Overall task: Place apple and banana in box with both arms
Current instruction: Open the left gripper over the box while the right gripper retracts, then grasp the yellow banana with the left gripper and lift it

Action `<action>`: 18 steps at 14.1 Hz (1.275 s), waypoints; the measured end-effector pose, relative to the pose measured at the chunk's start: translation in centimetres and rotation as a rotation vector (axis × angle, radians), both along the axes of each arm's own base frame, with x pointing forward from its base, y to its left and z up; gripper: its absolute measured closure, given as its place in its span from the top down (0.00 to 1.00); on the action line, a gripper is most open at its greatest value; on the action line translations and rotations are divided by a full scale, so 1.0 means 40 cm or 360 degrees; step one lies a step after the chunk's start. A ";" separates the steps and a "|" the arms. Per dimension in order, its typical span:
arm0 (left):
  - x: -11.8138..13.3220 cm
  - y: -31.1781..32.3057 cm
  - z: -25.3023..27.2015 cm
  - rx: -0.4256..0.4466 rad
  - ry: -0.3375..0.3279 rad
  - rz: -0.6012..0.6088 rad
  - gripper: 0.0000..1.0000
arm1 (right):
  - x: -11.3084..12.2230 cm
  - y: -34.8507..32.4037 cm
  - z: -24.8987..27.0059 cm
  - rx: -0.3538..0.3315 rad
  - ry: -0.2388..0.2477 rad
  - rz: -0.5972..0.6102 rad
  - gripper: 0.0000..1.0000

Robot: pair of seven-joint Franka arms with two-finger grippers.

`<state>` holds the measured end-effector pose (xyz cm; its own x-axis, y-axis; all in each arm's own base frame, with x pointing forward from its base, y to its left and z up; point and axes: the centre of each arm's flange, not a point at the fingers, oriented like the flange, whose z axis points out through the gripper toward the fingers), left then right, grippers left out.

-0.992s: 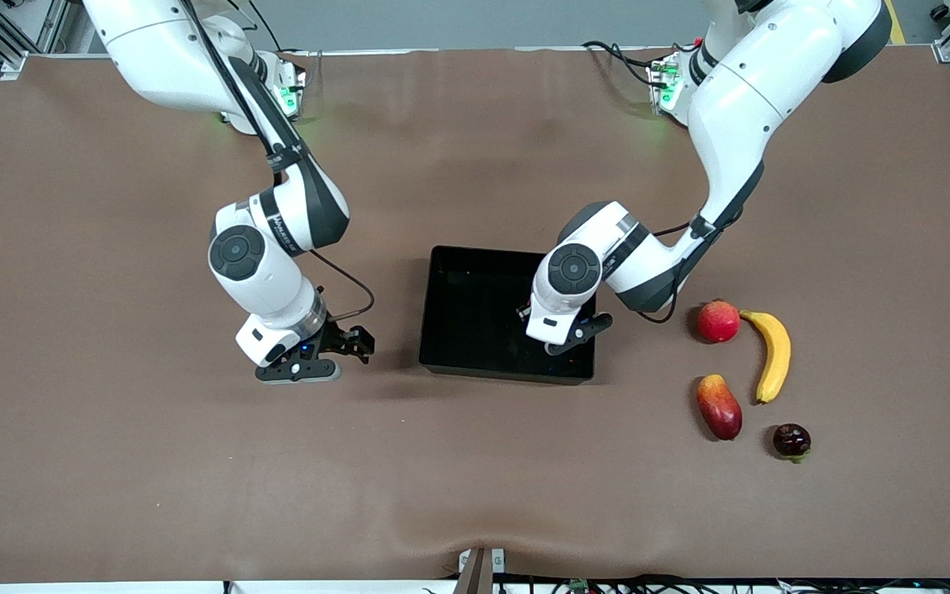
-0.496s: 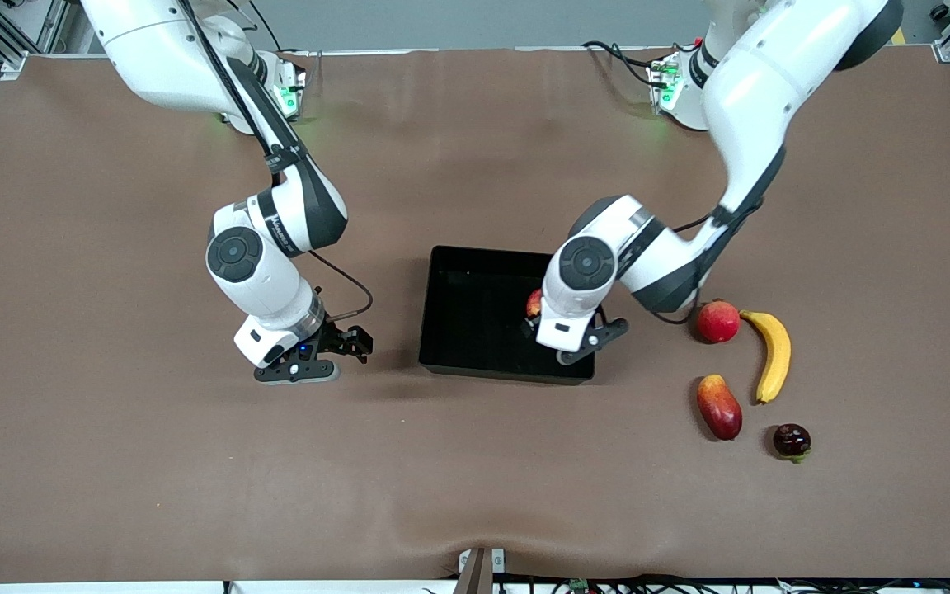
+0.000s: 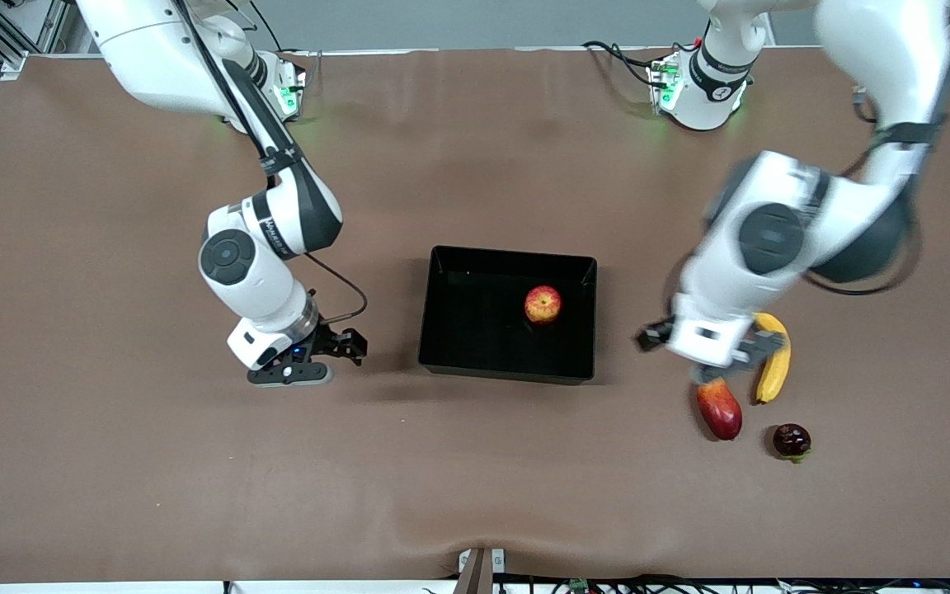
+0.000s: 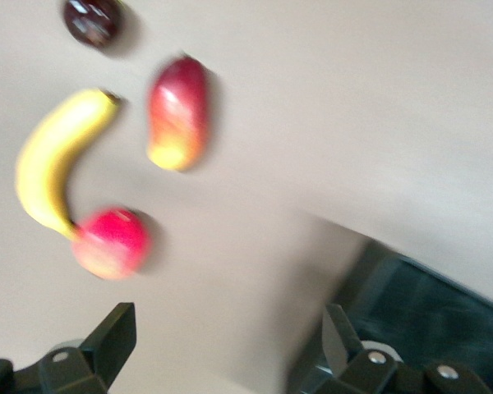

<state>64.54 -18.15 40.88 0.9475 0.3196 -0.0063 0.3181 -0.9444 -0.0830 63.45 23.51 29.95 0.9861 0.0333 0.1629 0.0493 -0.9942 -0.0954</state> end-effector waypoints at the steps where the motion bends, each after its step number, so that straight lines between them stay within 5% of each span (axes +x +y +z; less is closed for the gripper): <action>1: 0.017 0.090 -0.027 0.0002 0.0042 -0.0066 1.00 | 0.011 -0.037 0.009 -0.0008 0.0002 0.0005 1.00; 7: 0.055 0.510 -0.327 -0.0070 0.0111 -0.0435 1.00 | 0.011 -0.256 0.192 -0.0061 0.0133 0.0009 1.00; 13: -0.015 0.541 -0.535 -0.0044 0.0128 -0.0648 0.90 | -0.079 -0.512 0.465 -0.0070 0.0227 -0.0063 1.00; 18: -0.037 0.563 -0.556 -0.0050 0.0140 -0.0652 0.40 | -0.191 -0.644 0.668 -0.0064 0.0255 -0.0137 1.00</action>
